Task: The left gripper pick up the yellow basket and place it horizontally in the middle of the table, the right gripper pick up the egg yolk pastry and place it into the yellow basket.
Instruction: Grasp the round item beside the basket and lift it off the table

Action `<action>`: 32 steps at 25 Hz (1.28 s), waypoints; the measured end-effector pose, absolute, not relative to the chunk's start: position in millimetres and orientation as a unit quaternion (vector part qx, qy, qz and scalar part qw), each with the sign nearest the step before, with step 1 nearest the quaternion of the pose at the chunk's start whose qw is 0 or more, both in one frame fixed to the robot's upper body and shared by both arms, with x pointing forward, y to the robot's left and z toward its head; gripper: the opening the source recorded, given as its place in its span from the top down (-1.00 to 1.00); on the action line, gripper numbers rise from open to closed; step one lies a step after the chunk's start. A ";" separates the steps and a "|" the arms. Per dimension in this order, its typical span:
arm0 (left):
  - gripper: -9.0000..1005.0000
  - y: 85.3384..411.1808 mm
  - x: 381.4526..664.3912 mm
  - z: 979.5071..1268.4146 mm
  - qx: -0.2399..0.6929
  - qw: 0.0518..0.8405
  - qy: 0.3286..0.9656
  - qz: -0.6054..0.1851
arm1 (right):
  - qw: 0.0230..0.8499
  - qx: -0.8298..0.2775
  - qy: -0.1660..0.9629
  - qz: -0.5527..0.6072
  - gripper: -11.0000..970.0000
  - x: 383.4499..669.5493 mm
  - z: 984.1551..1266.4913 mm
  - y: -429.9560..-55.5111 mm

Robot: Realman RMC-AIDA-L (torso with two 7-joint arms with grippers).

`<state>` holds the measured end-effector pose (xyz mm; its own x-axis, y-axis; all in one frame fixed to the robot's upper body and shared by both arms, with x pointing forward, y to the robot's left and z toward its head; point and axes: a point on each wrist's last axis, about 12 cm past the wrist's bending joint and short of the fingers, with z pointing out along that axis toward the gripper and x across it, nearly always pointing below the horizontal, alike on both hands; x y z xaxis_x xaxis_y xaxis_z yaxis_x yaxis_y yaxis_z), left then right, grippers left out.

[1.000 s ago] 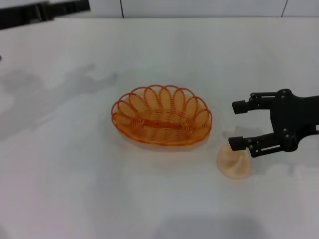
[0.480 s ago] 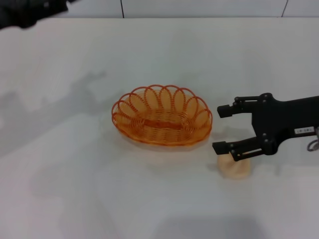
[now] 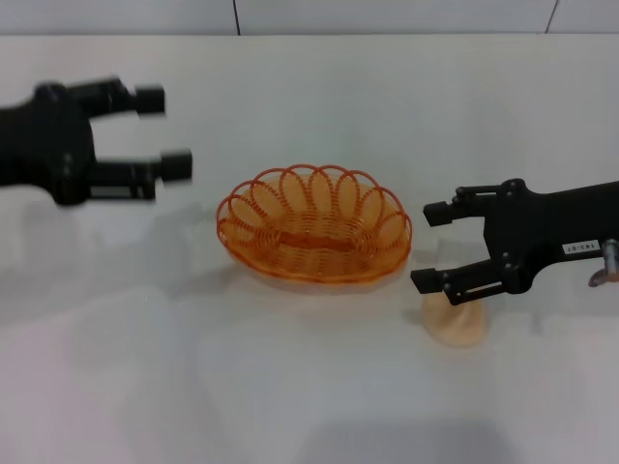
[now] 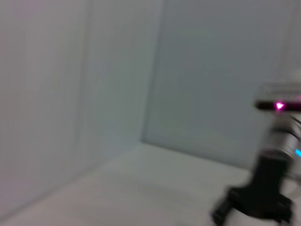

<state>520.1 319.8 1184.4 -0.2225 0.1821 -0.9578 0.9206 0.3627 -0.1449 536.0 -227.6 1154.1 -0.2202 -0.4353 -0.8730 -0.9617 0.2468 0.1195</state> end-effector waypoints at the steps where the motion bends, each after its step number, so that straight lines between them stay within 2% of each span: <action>1: -0.72 318.7 518.3 1183.9 0.416 0.460 0.678 -0.394 | 0.366 -0.501 0.702 0.350 -0.67 536.7 1153.8 -227.9; 8: -0.72 315.6 518.6 1179.0 0.423 0.408 0.706 -0.396 | 0.320 -0.489 0.748 0.314 -0.64 538.8 1149.9 -232.8; 17: -0.72 306.9 524.6 1172.0 0.414 0.348 0.741 -0.397 | 0.300 -0.487 0.765 0.296 -0.61 538.6 1140.8 -236.4; 32: -0.72 301.6 526.3 1169.7 0.411 0.343 0.744 -0.400 | 0.275 -0.485 0.789 0.259 -0.55 542.3 1132.8 -236.3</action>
